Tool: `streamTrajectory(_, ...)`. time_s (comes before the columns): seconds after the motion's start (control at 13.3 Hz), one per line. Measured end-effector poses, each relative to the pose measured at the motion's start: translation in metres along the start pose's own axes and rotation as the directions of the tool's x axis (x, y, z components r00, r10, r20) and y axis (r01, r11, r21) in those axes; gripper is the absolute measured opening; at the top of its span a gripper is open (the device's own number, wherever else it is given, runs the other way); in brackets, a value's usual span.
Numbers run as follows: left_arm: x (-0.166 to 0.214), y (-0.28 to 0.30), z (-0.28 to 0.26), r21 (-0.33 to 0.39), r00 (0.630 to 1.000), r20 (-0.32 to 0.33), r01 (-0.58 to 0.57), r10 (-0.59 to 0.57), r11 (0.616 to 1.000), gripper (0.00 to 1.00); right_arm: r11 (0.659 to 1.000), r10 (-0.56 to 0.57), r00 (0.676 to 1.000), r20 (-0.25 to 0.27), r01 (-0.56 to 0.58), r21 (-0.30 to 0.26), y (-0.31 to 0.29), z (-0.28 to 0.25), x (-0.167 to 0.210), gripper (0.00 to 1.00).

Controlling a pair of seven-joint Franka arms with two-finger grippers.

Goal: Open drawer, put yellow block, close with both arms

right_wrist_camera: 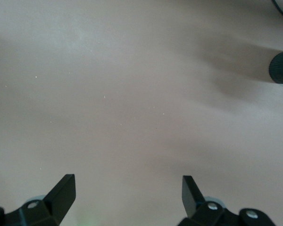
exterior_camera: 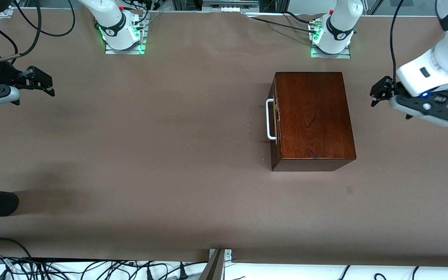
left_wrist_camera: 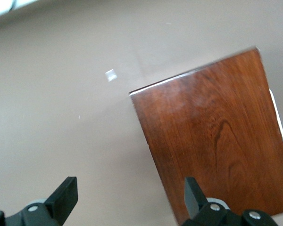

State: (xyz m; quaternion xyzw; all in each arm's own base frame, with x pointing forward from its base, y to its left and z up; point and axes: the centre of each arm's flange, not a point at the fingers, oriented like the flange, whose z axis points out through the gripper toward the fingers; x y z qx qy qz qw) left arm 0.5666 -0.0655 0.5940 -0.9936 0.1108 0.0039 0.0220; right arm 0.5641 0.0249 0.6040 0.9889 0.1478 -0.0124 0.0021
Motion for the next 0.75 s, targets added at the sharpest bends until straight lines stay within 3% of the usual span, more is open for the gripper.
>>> streamTrajectory(0.22, -0.024, -0.017, -0.001, 0.001, 0.987, -0.008, 0.162, -0.162, 0.987, 1.0, 1.0, 0.0, 1.0, 0.0, 0.0, 0.0, 0.0, 0.0, 0.0, 1.0)
streamTrajectory(0.75, -0.038, -0.039, 0.021, -0.016, 0.974, 0.036, 0.225, -0.224, 0.974, 1.0, 1.0, 0.0, 1.0, 0.0, 0.0, 0.0, 0.0, 0.0, 0.0, 1.0)
